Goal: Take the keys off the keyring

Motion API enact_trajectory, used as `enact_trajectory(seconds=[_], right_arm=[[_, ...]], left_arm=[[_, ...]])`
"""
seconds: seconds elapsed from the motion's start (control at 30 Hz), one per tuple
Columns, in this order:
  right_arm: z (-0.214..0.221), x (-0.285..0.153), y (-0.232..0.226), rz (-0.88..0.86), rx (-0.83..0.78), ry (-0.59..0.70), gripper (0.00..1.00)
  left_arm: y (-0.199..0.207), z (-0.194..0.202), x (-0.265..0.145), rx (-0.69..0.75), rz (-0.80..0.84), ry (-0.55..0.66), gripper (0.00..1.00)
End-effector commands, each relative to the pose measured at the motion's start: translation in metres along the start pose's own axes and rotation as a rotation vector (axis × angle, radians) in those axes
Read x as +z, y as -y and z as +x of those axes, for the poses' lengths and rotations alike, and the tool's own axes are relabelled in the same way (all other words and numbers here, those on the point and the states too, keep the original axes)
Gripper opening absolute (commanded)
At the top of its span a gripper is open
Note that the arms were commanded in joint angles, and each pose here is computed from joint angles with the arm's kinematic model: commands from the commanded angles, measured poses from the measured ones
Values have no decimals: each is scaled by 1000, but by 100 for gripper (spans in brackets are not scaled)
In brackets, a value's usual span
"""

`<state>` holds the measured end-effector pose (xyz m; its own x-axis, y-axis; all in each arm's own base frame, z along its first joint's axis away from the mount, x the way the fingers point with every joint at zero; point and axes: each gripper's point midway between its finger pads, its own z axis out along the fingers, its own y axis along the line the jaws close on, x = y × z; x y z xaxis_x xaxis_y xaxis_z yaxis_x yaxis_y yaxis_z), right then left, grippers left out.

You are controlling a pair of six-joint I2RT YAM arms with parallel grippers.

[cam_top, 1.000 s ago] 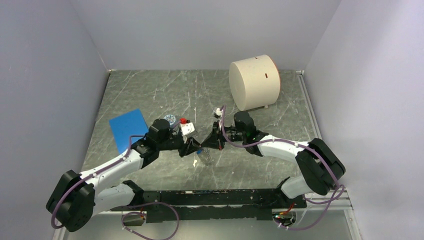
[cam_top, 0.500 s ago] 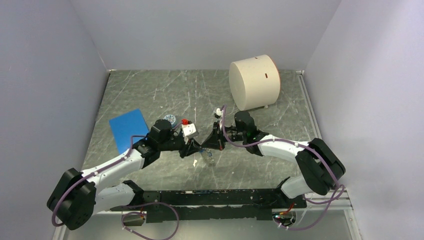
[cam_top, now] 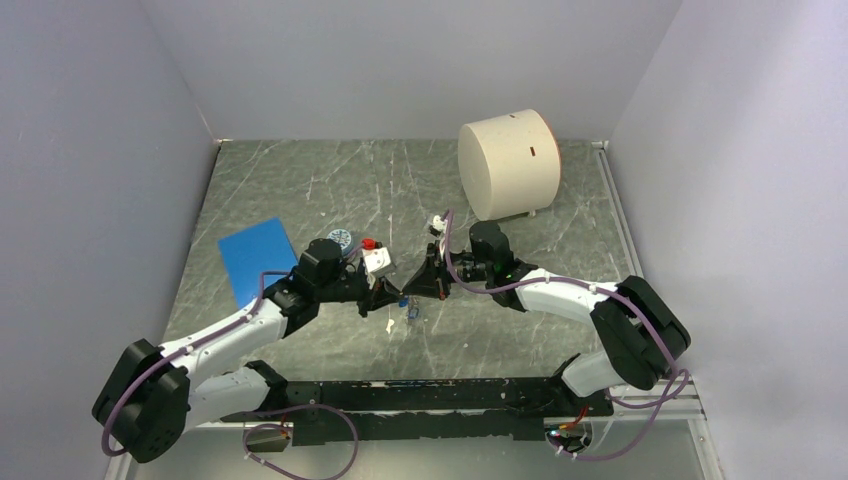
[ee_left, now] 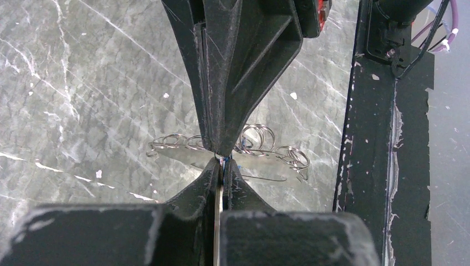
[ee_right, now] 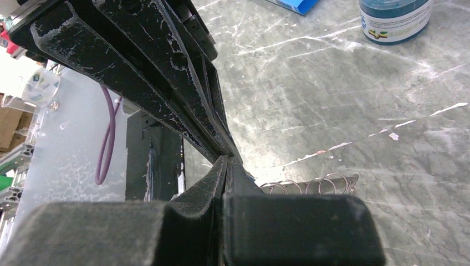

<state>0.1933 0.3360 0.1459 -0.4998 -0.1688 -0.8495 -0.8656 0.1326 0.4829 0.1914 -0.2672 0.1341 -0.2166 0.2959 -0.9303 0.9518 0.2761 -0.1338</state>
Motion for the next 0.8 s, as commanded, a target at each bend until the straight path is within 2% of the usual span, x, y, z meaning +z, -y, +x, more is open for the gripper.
enact_trajectory(seconds=[0.0,0.2,0.23,0.37,0.47,0.77], right_arm=[[-34,3,-12,-44,-93,73,0],[-33,3,-8,-24,-94,68,1],[-33,3,-6,-16,-94,70,3],[-36,1,0,32,-96,82,23],[-42,-5,3,87,-120,101,32],[-53,-28,3,292,-185,146,40]], left_arm=[[4,-11,0,19,20,29,3],[2,-15,-3,22,0,40,3],[2,-17,-4,19,-4,41,3],[1,-24,-6,-13,-23,49,3],[-2,-26,-8,-66,-59,50,3],[-10,-25,-9,-295,-183,18,2]])
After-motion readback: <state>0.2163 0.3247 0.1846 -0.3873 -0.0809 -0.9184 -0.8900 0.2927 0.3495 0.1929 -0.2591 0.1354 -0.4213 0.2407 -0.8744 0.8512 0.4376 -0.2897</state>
